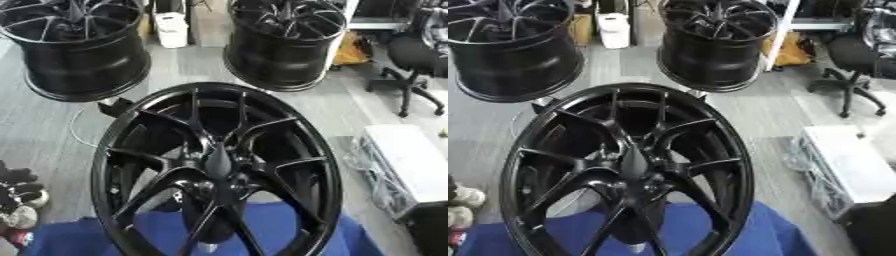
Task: Pull the pin out of the wheel hub.
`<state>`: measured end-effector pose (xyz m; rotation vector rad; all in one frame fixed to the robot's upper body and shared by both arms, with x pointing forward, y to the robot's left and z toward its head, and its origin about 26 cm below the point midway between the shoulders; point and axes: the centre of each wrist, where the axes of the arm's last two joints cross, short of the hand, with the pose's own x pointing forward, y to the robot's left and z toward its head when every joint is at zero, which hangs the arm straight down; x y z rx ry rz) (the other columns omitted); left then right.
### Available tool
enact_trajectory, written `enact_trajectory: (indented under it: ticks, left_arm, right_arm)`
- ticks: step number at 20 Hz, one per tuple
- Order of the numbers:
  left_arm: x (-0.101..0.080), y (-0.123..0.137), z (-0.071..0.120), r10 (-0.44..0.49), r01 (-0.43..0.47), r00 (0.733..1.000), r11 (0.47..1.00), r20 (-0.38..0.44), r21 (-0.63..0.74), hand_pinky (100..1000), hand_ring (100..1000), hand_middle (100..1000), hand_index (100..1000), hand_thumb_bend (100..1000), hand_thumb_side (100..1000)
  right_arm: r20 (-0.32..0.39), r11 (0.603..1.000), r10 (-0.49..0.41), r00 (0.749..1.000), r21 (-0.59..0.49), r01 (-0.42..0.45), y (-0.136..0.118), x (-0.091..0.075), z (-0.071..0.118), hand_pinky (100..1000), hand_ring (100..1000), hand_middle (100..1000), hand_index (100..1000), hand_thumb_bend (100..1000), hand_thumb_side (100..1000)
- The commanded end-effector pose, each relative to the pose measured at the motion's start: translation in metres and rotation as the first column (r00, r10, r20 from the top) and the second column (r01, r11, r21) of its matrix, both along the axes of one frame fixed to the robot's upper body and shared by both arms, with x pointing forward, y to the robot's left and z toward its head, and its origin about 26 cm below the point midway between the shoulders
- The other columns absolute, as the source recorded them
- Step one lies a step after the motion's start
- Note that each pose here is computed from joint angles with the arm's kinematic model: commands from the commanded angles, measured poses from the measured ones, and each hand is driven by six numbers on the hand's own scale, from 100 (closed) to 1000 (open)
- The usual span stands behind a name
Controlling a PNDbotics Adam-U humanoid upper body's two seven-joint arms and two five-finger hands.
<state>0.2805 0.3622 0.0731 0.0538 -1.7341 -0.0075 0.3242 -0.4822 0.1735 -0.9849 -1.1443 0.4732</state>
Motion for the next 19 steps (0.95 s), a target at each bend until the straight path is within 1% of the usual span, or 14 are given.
enact_trajectory:
  ticks: [1, 2, 3, 4, 6, 7, 8, 9, 11, 12, 13, 15, 16, 19]
  left_arm:
    - [0.002, 0.0, 0.011, -0.01, 0.009, 0.999, 1.0, 0.04, 0.017, 731, 649, 605, 687, 344, 786]
    - [0.002, -0.001, 0.01, -0.017, 0.016, 0.999, 1.0, 0.04, 0.016, 731, 649, 605, 687, 344, 786]
    - [0.002, -0.002, 0.01, -0.025, 0.024, 0.999, 1.0, 0.039, 0.016, 731, 649, 605, 687, 343, 786]
    - [0.003, -0.003, 0.009, -0.034, 0.033, 0.999, 0.999, 0.037, 0.016, 731, 649, 605, 687, 343, 787]
    - [0.003, -0.006, 0.007, -0.053, 0.053, 0.998, 0.998, 0.03, 0.017, 731, 649, 605, 687, 342, 787]
    - [0.003, -0.007, 0.006, -0.061, 0.061, 0.998, 0.998, 0.026, 0.017, 731, 649, 605, 687, 342, 787]
    - [0.003, -0.008, 0.005, -0.067, 0.066, 0.998, 0.998, 0.022, 0.017, 731, 649, 605, 687, 342, 787]
    - [0.003, -0.008, 0.004, -0.071, 0.07, 0.997, 0.997, 0.019, 0.017, 731, 649, 605, 687, 342, 787]
    - [0.003, -0.009, 0.003, -0.074, 0.074, 0.997, 0.997, 0.016, 0.016, 731, 649, 605, 687, 342, 787]
    - [0.003, -0.009, 0.002, -0.075, 0.075, 0.997, 0.997, 0.015, 0.015, 731, 649, 605, 687, 342, 787]
    - [0.003, -0.009, 0.002, -0.075, 0.075, 0.997, 0.997, 0.014, 0.014, 731, 650, 605, 687, 342, 787]
    - [0.003, -0.009, 0.002, -0.074, 0.074, 0.997, 0.997, 0.015, 0.012, 731, 649, 605, 687, 342, 787]
    - [0.003, -0.009, 0.002, -0.074, 0.074, 0.997, 0.997, 0.015, 0.011, 731, 649, 605, 687, 342, 787]
    - [0.003, -0.009, 0.001, -0.074, 0.074, 0.997, 0.997, 0.015, 0.01, 731, 649, 605, 687, 342, 786]
  right_arm:
    - [-0.039, 0.977, -0.203, 0.978, 0.066, 0.205, -0.028, -0.019, -0.033, 737, 809, 886, 870, 100, 751]
    - [-0.078, 0.957, -0.264, 0.961, 0.103, 0.271, -0.035, -0.028, -0.054, 749, 821, 898, 873, 100, 772]
    - [-0.118, 0.932, -0.321, 0.94, 0.137, 0.335, -0.041, -0.039, -0.074, 771, 846, 920, 875, 100, 820]
    - [-0.161, 0.902, -0.374, 0.914, 0.168, 0.398, -0.046, -0.051, -0.094, 785, 862, 934, 874, 100, 863]
    - [-0.248, 0.834, -0.465, 0.85, 0.2, 0.514, -0.054, -0.076, -0.129, 793, 873, 947, 872, 100, 881]
    - [-0.281, 0.81, -0.492, 0.824, 0.199, 0.551, -0.058, -0.088, -0.144, 794, 876, 950, 870, 100, 895]
    - [-0.297, 0.797, -0.506, 0.81, 0.197, 0.571, -0.059, -0.098, -0.154, 794, 876, 950, 868, 100, 896]
    - [-0.297, 0.791, -0.514, 0.805, 0.199, 0.579, -0.059, -0.107, -0.161, 791, 874, 949, 865, 100, 888]
    - [-0.259, 0.792, -0.52, 0.814, 0.21, 0.573, -0.055, -0.114, -0.165, 785, 868, 943, 857, 100, 862]
    - [-0.226, 0.798, -0.519, 0.824, 0.217, 0.562, -0.052, -0.113, -0.165, 768, 852, 927, 840, 100, 857]
    - [-0.187, 0.805, -0.517, 0.835, 0.225, 0.549, -0.048, -0.111, -0.162, 756, 839, 910, 829, 100, 789]
    - [-0.098, 0.824, -0.504, 0.858, 0.243, 0.511, -0.037, -0.104, -0.157, 726, 805, 872, 811, 100, 750]
    - [-0.054, 0.833, -0.494, 0.868, 0.255, 0.49, -0.031, -0.101, -0.154, 703, 775, 832, 793, 100, 718]
    - [0.082, 0.859, -0.447, 0.891, 0.316, 0.402, -0.007, -0.084, -0.145, 629, 657, 725, 742, 100, 667]
